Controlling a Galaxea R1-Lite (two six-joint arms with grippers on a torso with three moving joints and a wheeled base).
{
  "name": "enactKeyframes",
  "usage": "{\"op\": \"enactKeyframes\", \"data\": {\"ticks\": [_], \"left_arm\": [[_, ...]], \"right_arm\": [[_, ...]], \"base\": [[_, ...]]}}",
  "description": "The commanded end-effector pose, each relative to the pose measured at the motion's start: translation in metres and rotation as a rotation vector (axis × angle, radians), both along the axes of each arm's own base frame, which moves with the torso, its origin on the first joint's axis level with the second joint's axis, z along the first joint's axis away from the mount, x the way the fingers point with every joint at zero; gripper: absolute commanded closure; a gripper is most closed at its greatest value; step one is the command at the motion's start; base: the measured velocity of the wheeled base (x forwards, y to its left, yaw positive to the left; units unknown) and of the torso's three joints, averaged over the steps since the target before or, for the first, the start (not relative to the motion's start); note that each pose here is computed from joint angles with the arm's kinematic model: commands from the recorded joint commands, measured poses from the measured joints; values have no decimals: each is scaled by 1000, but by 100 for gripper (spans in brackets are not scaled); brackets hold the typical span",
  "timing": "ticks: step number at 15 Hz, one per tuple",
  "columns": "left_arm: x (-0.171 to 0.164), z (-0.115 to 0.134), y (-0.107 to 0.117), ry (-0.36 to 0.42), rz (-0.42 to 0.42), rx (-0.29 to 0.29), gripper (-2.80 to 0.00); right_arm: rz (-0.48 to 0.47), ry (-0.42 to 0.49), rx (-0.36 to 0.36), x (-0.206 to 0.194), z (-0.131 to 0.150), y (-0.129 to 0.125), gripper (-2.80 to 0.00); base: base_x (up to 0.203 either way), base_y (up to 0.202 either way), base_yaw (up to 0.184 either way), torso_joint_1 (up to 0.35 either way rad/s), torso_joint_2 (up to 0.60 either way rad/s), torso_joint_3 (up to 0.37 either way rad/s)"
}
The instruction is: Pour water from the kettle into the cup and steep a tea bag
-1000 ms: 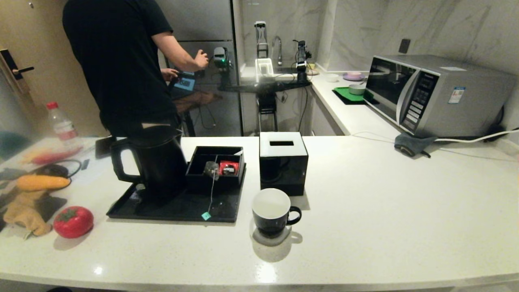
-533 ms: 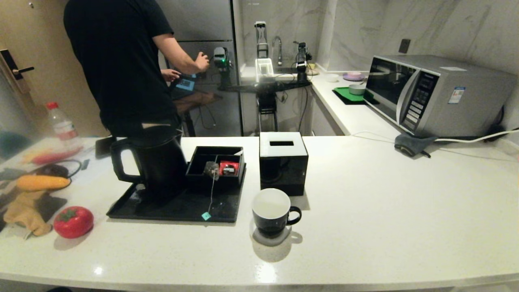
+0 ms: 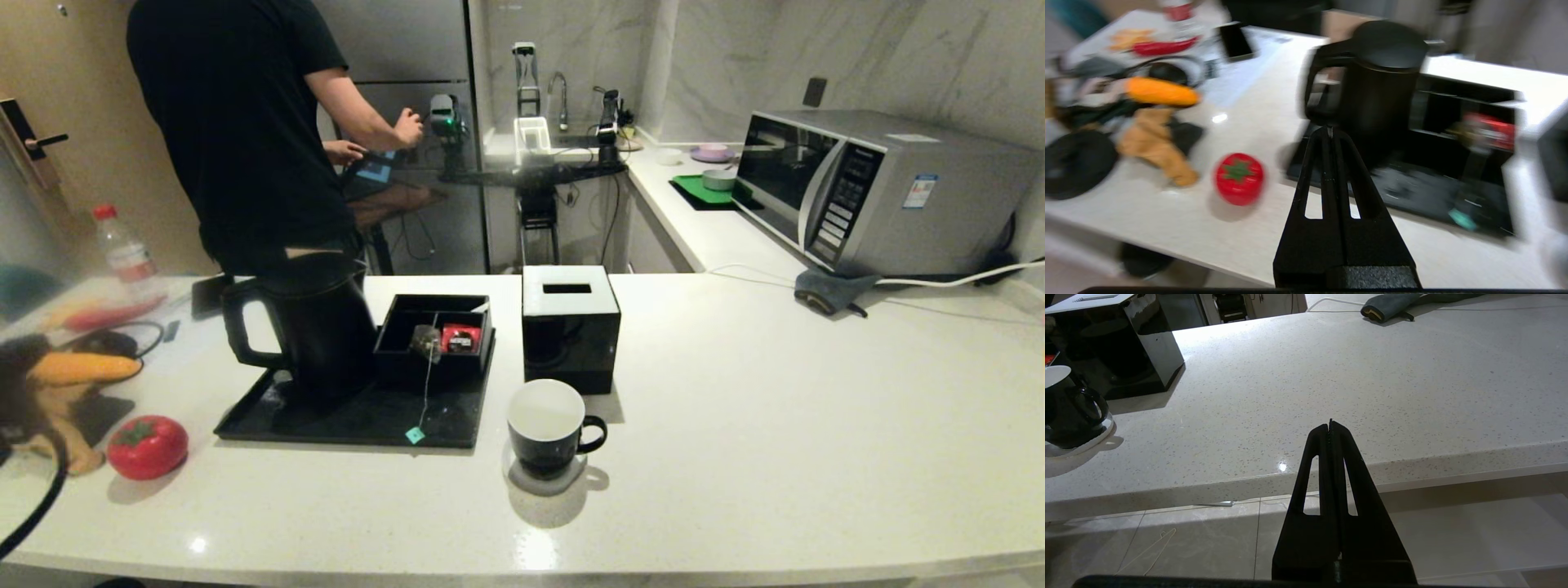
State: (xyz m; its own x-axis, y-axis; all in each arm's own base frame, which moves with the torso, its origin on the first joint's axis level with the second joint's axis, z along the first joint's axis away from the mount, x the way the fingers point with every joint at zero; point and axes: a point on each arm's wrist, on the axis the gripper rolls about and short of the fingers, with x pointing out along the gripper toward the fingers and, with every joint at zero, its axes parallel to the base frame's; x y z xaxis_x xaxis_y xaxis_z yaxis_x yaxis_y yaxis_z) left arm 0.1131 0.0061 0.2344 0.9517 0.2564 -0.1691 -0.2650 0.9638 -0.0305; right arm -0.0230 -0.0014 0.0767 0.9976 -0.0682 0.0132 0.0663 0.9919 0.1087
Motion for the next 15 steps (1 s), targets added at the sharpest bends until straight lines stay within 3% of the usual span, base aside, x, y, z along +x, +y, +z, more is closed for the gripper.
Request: {"op": "enactKeyframes", "data": {"ticks": [1,3,8,15], "left_arm": [[41,-20,14,143,111,46,0],[55,-34,29,210,182,80,0],[78,-90,37,288,191,69,0],[131,-174,50,205,153,50,0]], "right_arm": [[0,1,1,0,0,0,0],[-1,1,1,0,0,0,0],[1,1,1,0,0,0,0],[-1,1,1,0,0,0,0]], "base": [[0,0,0,0,0,0],[0,0,0,0,0,0],[0,0,0,0,0,0],[0,0,0,0,0,0]]}}
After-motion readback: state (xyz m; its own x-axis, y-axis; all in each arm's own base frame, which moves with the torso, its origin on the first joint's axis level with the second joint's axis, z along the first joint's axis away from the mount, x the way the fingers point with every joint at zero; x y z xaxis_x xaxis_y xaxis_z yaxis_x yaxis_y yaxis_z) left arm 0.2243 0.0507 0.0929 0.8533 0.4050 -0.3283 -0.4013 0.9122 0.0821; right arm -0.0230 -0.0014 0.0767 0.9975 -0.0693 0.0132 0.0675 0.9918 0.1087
